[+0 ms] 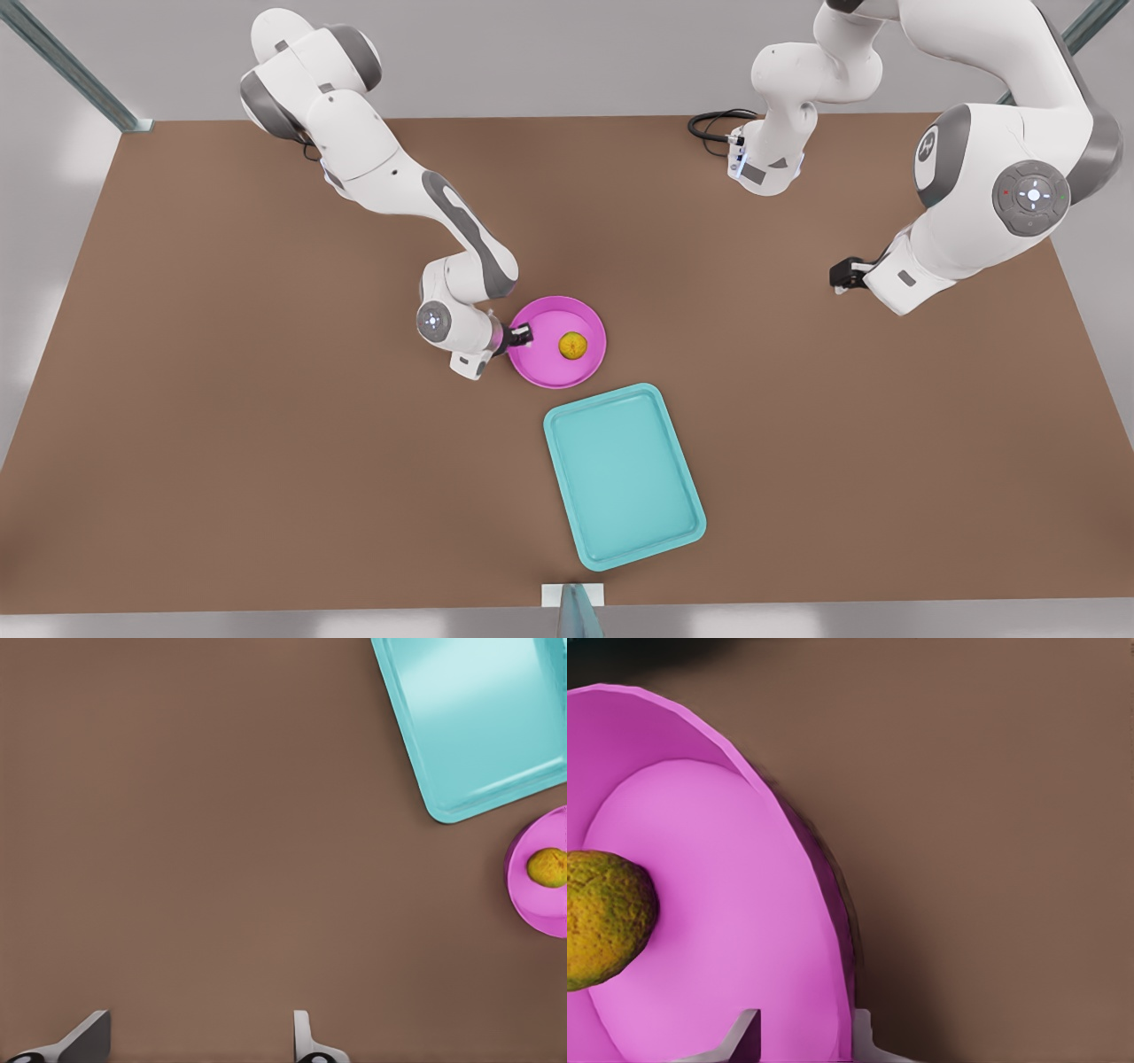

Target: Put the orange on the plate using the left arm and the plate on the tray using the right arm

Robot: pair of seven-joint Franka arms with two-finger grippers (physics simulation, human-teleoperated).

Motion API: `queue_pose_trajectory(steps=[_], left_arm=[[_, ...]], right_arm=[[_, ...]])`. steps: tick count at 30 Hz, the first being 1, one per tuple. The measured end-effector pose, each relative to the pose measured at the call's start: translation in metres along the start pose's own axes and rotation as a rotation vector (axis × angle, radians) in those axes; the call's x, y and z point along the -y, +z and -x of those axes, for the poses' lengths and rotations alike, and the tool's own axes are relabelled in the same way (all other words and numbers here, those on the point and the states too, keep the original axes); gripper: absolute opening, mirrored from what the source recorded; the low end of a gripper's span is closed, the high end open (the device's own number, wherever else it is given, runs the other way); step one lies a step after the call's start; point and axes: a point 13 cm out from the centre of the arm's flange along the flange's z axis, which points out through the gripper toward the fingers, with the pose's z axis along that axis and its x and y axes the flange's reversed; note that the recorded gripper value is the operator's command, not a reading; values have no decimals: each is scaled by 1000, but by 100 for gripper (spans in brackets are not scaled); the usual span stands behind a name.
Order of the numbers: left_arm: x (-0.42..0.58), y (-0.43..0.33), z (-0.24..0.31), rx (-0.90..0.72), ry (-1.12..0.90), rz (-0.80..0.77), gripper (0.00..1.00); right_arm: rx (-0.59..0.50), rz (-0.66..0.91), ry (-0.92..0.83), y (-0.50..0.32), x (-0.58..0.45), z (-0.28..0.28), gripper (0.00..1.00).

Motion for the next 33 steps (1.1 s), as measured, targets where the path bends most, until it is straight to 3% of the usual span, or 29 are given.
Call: queue_pose_trajectory(steps=[6,17,25,33], left_arm=[[0,0,-1,-5,4,0,100],[1,-10,4,21,1,-1,100],[0,-8,6,19,-4,5,100],[-1,-7,6,19,-7,7,100]], right_arm=[[0,4,8,-1,-2,2,21],[103,72,-27,-58,-46,65,21],[263,197,-58,-115,-72,200,21],[273,248,-58,-73,-47,240,21]])
